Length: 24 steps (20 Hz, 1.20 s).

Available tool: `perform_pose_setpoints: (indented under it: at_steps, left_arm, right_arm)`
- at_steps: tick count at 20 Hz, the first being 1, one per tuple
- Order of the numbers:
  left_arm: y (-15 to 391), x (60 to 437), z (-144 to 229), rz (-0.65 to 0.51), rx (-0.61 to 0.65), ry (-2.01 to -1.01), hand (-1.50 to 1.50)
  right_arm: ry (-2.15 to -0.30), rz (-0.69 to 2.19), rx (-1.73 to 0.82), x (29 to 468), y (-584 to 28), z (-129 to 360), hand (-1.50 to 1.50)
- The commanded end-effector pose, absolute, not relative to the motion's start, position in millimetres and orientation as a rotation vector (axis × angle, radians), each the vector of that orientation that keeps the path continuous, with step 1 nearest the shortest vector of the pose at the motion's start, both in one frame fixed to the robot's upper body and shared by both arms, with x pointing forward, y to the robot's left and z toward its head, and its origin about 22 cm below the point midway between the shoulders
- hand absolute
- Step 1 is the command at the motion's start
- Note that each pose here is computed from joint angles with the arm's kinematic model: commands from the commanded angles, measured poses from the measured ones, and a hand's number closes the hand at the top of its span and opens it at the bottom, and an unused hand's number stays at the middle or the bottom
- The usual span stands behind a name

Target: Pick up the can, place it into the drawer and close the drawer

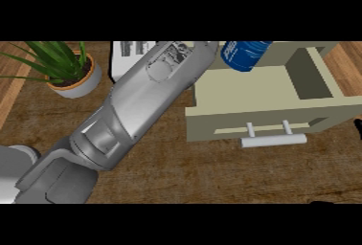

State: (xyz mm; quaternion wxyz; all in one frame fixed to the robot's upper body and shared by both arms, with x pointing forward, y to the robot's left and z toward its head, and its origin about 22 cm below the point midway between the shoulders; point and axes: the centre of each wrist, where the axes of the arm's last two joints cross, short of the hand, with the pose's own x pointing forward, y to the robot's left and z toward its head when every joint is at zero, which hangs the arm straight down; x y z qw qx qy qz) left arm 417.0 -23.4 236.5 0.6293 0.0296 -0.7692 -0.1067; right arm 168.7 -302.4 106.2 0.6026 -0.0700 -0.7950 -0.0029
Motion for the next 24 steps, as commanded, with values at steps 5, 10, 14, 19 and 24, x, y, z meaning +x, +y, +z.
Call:
perform_pose_setpoints:
  at_steps: [5,10,14,19,24]
  left_arm:
    - [-15.6,428.3,212.7,-0.263,0.137,-1.767,1.5]
    - [-18.0,428.1,209.8,-0.254,0.185,-1.773,1.5]
    - [-14.1,430.0,196.9,-0.269,0.239,-1.762,1.5]
    - [-10.6,431.6,186.1,-0.341,0.277,-1.799,1.5]
    - [-9.6,428.4,173.0,-0.267,0.327,-1.78,-1.5]
  right_arm:
    - [-1.843,-0.003,-0.162,168.4,-302.4,115.5,-1.5]
    - [-1.863,0.021,-0.154,185.8,-291.5,99.3,-1.5]
    - [-1.856,-0.009,-0.145,179.4,-292.9,106.6,-1.5]
    - [-1.865,0.009,-0.16,175.9,-301.1,111.0,-1.5]
    - [-1.882,0.059,-0.136,183.5,-286.9,114.7,-1.5]
